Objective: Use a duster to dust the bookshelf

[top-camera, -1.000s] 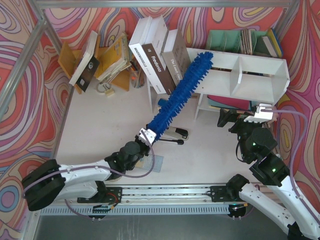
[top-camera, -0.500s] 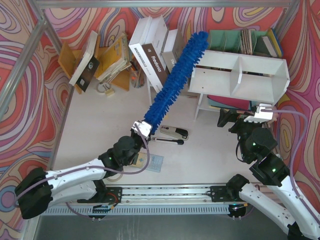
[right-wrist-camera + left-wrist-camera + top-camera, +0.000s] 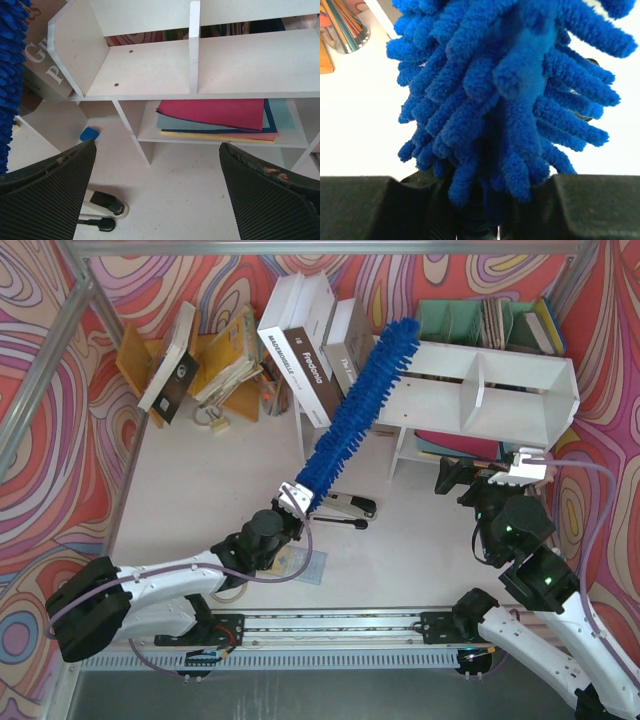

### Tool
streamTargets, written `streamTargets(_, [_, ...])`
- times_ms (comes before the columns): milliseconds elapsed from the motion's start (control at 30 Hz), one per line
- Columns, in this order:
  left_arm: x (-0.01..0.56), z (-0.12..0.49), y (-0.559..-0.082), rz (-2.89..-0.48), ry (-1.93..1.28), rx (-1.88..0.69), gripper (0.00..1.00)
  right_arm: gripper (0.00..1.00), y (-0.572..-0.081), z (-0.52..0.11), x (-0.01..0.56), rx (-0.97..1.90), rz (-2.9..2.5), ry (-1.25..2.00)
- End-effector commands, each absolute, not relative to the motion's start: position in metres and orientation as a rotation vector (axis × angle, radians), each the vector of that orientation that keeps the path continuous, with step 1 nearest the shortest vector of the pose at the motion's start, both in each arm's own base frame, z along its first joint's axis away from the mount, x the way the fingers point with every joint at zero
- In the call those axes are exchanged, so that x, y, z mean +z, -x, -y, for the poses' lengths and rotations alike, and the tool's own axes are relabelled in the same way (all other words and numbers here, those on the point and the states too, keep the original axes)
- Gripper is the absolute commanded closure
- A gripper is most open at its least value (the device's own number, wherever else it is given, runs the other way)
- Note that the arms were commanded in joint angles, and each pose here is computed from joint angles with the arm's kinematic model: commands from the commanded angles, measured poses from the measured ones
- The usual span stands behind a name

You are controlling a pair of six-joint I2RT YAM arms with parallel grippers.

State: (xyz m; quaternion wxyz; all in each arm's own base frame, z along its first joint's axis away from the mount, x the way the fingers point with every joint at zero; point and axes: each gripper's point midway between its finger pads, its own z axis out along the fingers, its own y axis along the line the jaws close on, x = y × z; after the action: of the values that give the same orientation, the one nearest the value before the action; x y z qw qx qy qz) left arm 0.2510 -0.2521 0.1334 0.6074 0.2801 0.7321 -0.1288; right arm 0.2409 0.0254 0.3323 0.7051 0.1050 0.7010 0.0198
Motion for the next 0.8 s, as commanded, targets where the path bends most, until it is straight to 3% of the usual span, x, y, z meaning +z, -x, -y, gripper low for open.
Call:
streamTargets(0, [0.159,0.256,-0.256,-1.654,-0.558,-0.358,1.0,0.01,-0.239,-0.022,0.337,0.043,-1.534,-0.251])
streamTargets(300, [0.237,0.247,-0.233,-1.441,-0.509,-0.382,1.0,0.01,-0.24,-0.023,0.336,0.046,-1.535,-0.252])
streamTargets(767, [0.291,0.171,-0.227,-1.265,-0.132,-0.367,1.0,0.01,-0.243,-0.025,0.335,0.044,-1.545,-0.242])
